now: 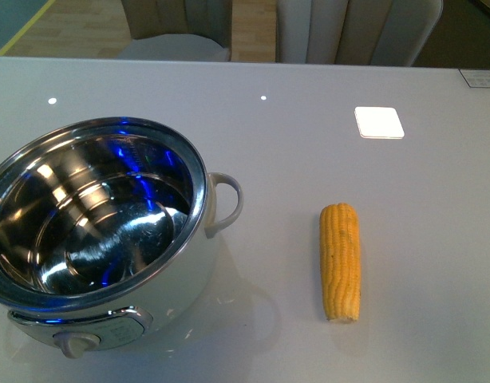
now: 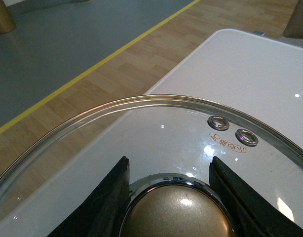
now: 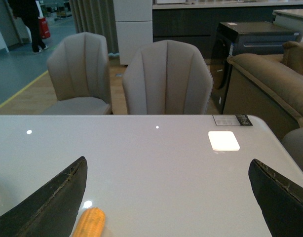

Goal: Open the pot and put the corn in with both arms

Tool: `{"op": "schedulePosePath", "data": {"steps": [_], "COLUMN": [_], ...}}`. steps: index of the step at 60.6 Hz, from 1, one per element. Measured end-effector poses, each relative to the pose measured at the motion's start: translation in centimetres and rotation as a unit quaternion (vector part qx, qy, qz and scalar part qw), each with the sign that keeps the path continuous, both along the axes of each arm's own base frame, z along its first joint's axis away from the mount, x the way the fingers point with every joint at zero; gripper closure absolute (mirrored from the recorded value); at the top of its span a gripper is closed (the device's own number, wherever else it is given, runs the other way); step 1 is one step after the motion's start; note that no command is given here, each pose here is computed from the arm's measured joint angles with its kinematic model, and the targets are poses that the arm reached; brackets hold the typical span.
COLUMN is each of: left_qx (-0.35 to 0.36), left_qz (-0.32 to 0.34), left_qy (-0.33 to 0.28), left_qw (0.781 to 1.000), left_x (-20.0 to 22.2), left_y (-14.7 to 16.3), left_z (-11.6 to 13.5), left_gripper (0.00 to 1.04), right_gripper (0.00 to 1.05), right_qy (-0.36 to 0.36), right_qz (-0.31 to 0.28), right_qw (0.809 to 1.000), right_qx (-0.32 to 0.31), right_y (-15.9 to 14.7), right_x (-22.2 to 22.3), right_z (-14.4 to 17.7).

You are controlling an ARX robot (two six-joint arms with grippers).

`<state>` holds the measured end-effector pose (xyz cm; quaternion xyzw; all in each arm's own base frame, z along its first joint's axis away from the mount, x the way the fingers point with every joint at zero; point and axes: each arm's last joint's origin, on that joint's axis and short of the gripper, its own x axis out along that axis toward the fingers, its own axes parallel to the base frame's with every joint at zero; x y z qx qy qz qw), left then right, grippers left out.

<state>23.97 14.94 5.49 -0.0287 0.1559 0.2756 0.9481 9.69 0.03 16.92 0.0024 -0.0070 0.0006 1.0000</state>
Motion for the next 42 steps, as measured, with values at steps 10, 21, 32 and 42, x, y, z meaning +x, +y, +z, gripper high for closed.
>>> {"op": "schedulePosePath", "data": {"steps": [10,21,32,42], "left_qx": [-0.016,-0.03,-0.043,-0.054], "left_qz": [-0.008,-0.007,-0.006,-0.006], "left_qy": [0.018,0.041,0.061,0.079], "left_qw": [1.0,0.999,0.997,0.995], "left_x": [0.4,0.0,-0.4,-0.6], "left_y": [0.2,0.0,-0.3,-0.4], "left_z": [-2.8,-4.3,-5.6,-6.9], "left_gripper": [0.63,0.63,0.63,0.63], "right_gripper": [0.09,0.09,0.09,0.09], "right_qy": [0.0,0.0,0.0,0.0], "right_qz": [0.0,0.0,0.0,0.0], "right_qw": [1.0,1.0,1.0,1.0], "right_qx": [0.0,0.0,0.0,0.0], "right_y": [0.0,0.0,0.0,0.0], "right_x": [0.0,0.0,0.0,0.0], "right_z": [0.0,0.0,0.0,0.0]}}
